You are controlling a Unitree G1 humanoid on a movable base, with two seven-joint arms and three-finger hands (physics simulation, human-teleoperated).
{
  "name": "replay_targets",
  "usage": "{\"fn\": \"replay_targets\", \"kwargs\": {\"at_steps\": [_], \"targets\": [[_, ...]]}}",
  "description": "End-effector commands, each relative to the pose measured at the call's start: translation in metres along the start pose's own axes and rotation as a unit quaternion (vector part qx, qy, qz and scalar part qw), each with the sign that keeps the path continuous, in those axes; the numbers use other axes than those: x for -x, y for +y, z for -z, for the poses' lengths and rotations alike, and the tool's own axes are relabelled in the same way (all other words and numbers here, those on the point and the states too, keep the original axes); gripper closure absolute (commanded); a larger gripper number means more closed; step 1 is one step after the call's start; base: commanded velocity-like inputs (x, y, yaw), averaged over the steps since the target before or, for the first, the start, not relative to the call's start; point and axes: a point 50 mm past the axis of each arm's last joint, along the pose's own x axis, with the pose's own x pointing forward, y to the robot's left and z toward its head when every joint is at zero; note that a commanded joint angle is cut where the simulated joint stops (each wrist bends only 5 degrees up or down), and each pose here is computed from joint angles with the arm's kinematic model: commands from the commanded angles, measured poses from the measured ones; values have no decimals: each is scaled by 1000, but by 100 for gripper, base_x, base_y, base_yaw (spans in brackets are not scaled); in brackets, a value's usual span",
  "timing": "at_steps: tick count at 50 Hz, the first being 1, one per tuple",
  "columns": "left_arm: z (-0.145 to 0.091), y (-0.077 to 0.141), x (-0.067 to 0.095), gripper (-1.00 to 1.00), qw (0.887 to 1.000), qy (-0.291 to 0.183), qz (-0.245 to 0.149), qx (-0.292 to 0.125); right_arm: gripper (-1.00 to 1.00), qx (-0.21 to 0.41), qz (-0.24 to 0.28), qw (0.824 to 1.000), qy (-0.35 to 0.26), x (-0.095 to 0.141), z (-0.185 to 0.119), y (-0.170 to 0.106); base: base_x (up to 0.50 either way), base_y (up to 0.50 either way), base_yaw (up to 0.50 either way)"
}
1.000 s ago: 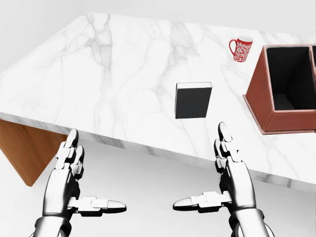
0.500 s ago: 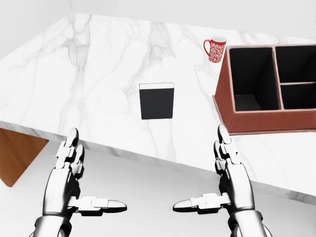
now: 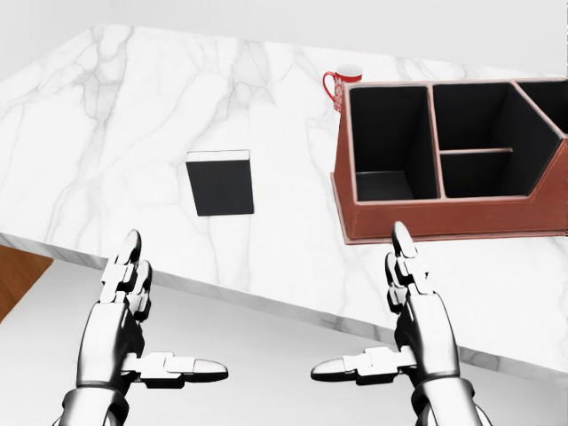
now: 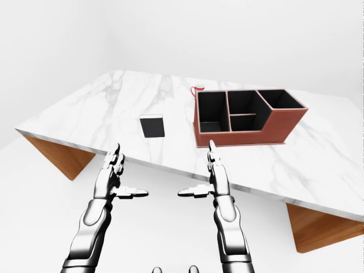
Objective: Pick up the book and place it in the right compartment of the caddy.
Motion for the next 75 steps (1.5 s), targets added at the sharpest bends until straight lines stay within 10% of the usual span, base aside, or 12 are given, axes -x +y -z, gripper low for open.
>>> {"fn": "replay_targets", "kwargs": {"at_steps": [1, 75], "targets": [[0, 0, 0, -100, 1000, 0, 0, 0, -100, -1, -1, 1000, 1, 0, 3, 0, 11, -33, 0], [0, 0, 0, -100, 1000, 0, 0, 0, -100, 18, -1, 1000, -7, -1, -9, 2, 8, -21, 0]]}}
